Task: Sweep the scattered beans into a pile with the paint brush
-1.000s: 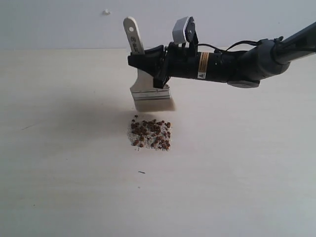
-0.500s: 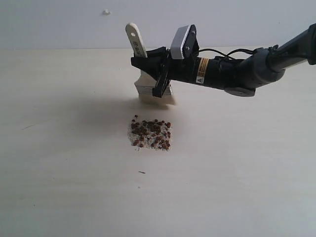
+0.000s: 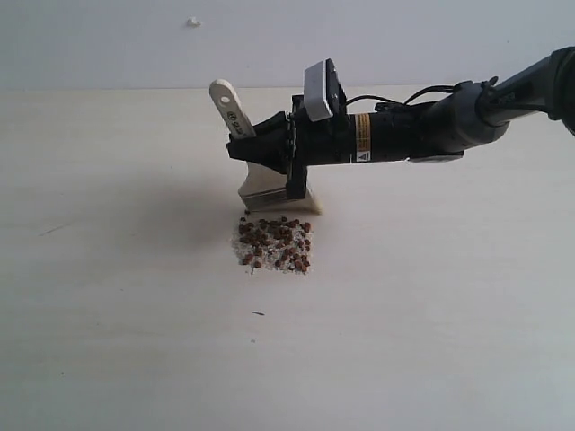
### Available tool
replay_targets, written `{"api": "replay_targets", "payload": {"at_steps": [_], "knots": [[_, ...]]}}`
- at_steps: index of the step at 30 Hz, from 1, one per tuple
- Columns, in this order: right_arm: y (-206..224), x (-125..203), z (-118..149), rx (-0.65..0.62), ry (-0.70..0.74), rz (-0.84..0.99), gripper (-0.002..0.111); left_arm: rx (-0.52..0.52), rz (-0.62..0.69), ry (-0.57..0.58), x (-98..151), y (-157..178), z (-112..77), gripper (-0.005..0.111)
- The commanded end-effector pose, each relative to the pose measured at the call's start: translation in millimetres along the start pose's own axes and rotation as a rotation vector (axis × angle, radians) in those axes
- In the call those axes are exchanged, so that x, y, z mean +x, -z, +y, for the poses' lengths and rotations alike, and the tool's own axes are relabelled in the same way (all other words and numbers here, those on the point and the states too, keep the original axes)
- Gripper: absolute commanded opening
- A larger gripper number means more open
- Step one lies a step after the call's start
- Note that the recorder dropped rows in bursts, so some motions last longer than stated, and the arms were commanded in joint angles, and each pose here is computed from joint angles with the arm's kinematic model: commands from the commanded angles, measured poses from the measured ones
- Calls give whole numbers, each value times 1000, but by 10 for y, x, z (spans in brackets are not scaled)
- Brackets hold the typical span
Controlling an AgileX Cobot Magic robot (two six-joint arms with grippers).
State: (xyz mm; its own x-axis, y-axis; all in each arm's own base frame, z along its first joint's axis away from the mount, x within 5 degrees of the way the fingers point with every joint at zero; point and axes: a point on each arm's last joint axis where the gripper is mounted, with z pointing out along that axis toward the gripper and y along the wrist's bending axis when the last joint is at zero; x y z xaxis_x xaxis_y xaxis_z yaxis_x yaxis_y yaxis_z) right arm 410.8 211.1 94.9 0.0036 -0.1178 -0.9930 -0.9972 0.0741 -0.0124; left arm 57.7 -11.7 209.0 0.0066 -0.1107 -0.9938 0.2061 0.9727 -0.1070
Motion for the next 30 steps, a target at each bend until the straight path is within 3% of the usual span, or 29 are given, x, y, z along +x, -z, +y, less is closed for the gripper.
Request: {"api": "replay_targets", "payload": {"at_steps": [1,14,30], "knots": [[16,-17,58,-66,-32,84,0,7,-6,-5,-3,5,-4,0],[48,-412,-98,107,89,-86,0,7,-6,-5,-3,5,-4,0],[-129,-217,41,18,85,-33,0,7,-6,-5,-3,5,-4,0]]}}
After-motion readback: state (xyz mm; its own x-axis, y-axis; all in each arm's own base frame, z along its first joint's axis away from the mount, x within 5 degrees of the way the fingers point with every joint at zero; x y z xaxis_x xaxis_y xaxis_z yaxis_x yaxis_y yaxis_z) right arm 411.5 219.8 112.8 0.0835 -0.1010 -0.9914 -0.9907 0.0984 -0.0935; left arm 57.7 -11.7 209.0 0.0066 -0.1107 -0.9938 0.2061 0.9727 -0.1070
